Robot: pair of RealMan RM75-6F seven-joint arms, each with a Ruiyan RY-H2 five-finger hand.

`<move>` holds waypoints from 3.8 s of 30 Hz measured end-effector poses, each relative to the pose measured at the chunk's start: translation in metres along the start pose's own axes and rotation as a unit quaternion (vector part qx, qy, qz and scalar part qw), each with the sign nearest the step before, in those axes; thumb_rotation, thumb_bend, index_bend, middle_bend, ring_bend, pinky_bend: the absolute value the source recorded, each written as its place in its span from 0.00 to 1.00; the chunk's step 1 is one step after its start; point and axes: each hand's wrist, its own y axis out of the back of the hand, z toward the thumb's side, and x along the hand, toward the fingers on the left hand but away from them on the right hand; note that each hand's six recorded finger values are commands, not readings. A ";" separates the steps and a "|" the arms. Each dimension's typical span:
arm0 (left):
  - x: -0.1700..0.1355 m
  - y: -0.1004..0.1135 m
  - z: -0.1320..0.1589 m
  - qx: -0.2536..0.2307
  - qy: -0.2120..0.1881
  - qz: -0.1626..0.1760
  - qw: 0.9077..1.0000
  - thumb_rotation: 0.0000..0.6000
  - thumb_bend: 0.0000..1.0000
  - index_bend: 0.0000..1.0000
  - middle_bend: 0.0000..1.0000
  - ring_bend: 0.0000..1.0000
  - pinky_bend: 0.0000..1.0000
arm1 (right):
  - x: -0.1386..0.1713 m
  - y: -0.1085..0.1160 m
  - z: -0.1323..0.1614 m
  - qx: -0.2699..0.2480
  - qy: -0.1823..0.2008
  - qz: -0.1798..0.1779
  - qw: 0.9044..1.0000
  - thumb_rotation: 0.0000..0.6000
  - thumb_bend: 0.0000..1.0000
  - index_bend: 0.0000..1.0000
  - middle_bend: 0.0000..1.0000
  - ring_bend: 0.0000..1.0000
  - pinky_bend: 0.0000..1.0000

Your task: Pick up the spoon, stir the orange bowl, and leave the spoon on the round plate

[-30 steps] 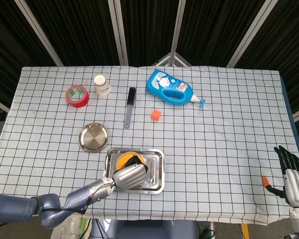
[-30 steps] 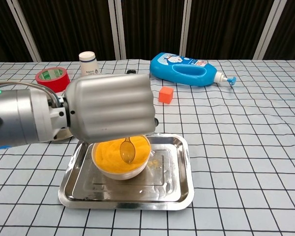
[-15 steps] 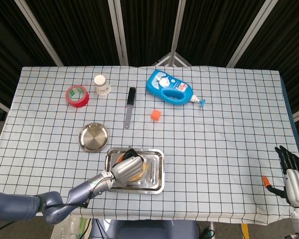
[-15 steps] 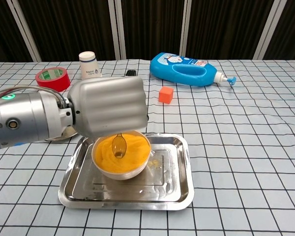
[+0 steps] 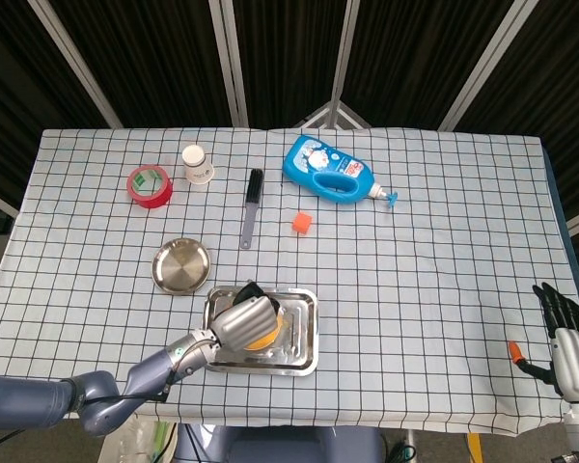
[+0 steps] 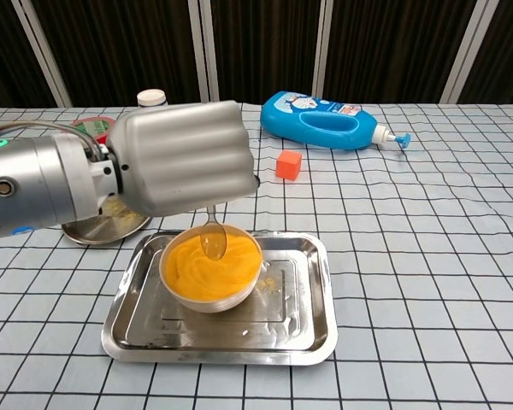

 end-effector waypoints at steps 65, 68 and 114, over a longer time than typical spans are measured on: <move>-0.010 0.017 0.001 0.257 -0.124 0.042 0.957 1.00 0.63 0.83 1.00 1.00 1.00 | 0.002 0.001 0.000 -0.003 -0.001 -0.002 1.000 1.00 0.39 0.00 0.00 0.00 0.00; -0.008 0.020 0.011 0.256 -0.130 0.041 0.957 1.00 0.63 0.83 1.00 1.00 1.00 | 0.001 0.001 -0.001 0.008 -0.001 -0.003 1.000 1.00 0.39 0.00 0.00 0.00 0.00; -0.099 -0.176 -0.055 -0.309 0.361 -0.285 0.832 1.00 0.61 0.82 1.00 1.00 1.00 | 0.002 -0.001 -0.004 -0.005 -0.017 0.005 1.000 1.00 0.39 0.00 0.00 0.00 0.00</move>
